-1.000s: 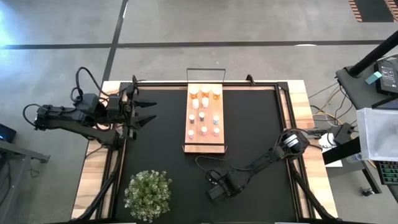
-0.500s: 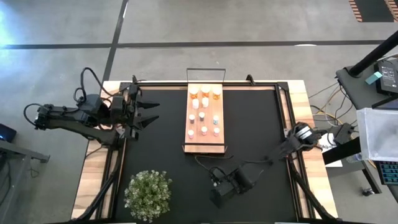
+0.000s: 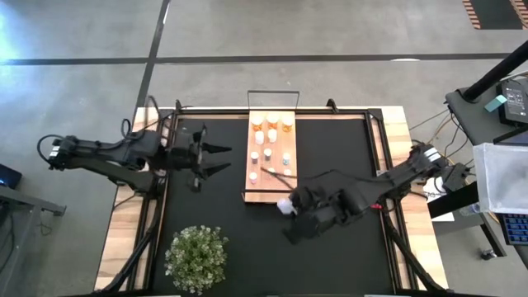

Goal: Pick and place medicine bottles onto shelf by color
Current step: Put the white pill bottle on the shelf aligned with the other white pill bottle

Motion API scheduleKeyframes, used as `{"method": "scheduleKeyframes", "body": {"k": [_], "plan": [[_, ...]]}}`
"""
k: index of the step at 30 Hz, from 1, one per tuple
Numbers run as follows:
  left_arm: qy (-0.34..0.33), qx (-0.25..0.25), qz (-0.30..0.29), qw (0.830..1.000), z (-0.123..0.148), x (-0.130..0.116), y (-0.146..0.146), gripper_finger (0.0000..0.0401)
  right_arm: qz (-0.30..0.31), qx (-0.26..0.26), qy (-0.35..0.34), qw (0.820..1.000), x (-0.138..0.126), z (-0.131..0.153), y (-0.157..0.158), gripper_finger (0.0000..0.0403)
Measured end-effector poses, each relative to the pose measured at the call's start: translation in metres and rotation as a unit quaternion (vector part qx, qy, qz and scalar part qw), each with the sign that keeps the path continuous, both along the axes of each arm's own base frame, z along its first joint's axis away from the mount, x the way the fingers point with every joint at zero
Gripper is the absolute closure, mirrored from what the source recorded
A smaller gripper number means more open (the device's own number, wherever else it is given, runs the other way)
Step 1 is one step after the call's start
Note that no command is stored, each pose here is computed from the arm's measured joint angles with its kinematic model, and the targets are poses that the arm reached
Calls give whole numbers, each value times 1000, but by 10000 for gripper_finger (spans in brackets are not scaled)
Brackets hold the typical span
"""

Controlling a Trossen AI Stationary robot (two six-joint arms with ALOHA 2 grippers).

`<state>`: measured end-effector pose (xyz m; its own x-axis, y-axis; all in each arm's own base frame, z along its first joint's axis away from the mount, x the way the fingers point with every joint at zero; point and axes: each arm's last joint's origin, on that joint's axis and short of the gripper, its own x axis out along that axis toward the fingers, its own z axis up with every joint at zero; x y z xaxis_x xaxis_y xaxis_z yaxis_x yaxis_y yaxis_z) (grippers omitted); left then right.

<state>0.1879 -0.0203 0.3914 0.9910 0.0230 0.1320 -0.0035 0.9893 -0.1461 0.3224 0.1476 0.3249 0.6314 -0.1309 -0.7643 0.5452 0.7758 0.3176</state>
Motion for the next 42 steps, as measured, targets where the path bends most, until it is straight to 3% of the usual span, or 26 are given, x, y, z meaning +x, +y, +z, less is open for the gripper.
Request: {"method": "scheduleKeyframes", "body": {"k": [6, 15, 19, 22, 27, 33, 39, 42], "plan": [[81, -1, -2, 997, -2, 22, -3, 209, 11, -60, -50, 997, 2, 23, -29, 257], [125, 12, 2, 992, -1, 56, -7, 209, 59, -114, -84, 988, -3, 48, -49, 257], [96, 51, 62, 992, 0, 68, -4, 209, 75, -128, -106, 983, -17, 65, -54, 257], [52, 39, 98, 993, 3, 78, -3, 209, 86, -146, -117, 979, -26, 74, -58, 257], [-12, 23, 102, 994, 5, 92, -5, 209, 115, -184, -118, 969, -33, 82, -62, 257], [12, -20, 94, 995, -4, 103, -4, 213, 151, -217, -94, 960, -41, 83, -64, 257], [8, -39, 103, 994, -4, 102, -4, 271, 157, -224, -88, 958, -57, 91, -70, 257], [-3, -81, 97, 992, -2, 100, -3, 286, 155, -235, -97, 955, -61, 97, -76, 257]]}}
